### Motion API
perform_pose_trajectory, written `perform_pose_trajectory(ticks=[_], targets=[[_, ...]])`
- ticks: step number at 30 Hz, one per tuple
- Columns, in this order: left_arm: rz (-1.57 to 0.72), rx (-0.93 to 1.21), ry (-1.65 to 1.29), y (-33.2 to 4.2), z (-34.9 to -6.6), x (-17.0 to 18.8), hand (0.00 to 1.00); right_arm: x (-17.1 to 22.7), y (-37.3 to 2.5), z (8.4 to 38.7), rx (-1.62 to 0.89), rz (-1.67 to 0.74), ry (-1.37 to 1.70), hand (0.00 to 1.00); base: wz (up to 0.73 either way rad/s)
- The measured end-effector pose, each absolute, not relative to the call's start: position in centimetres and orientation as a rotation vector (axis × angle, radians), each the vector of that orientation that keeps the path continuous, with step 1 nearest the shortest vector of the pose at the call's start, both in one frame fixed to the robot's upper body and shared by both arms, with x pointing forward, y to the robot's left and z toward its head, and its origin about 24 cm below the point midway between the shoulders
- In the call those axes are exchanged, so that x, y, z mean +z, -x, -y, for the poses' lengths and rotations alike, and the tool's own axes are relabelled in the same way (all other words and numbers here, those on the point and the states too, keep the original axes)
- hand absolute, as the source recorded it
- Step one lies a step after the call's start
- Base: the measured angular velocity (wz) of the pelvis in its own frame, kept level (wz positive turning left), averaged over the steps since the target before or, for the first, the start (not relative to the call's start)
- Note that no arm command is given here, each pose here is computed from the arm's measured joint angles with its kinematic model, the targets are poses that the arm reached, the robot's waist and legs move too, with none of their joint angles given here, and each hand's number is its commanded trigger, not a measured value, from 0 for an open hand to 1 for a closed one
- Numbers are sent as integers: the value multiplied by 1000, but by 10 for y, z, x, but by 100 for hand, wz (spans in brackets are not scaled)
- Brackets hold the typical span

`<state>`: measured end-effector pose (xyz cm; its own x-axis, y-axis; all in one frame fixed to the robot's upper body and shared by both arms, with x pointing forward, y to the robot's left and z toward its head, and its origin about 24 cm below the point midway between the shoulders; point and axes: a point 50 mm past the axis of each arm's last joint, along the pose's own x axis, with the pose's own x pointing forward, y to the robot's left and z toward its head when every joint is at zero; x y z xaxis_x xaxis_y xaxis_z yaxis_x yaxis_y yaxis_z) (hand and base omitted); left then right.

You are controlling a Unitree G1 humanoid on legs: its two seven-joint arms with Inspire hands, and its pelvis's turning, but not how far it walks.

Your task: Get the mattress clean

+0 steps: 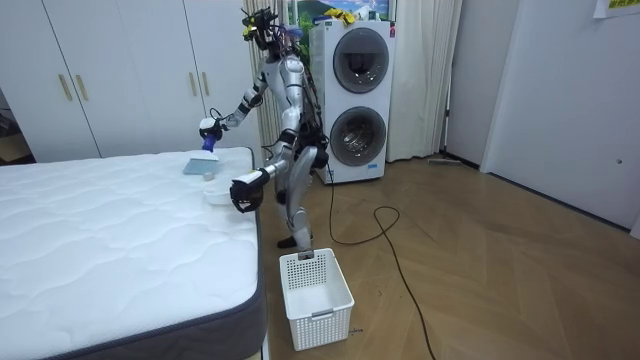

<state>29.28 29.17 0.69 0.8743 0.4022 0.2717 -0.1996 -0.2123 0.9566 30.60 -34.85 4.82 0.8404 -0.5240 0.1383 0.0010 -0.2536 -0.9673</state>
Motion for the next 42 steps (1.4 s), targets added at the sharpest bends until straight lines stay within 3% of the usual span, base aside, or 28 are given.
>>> perform_pose_trajectory(ticks=[23, 42], targets=[[-189, 540, -1760, -295, -303, 15, 100, 76, -336, 317, -376, -131, 2175, 100, 0], [-251, 498, -1743, -296, -305, 13, 100, 79, -338, 318, -308, -219, 2219, 100, 1]])
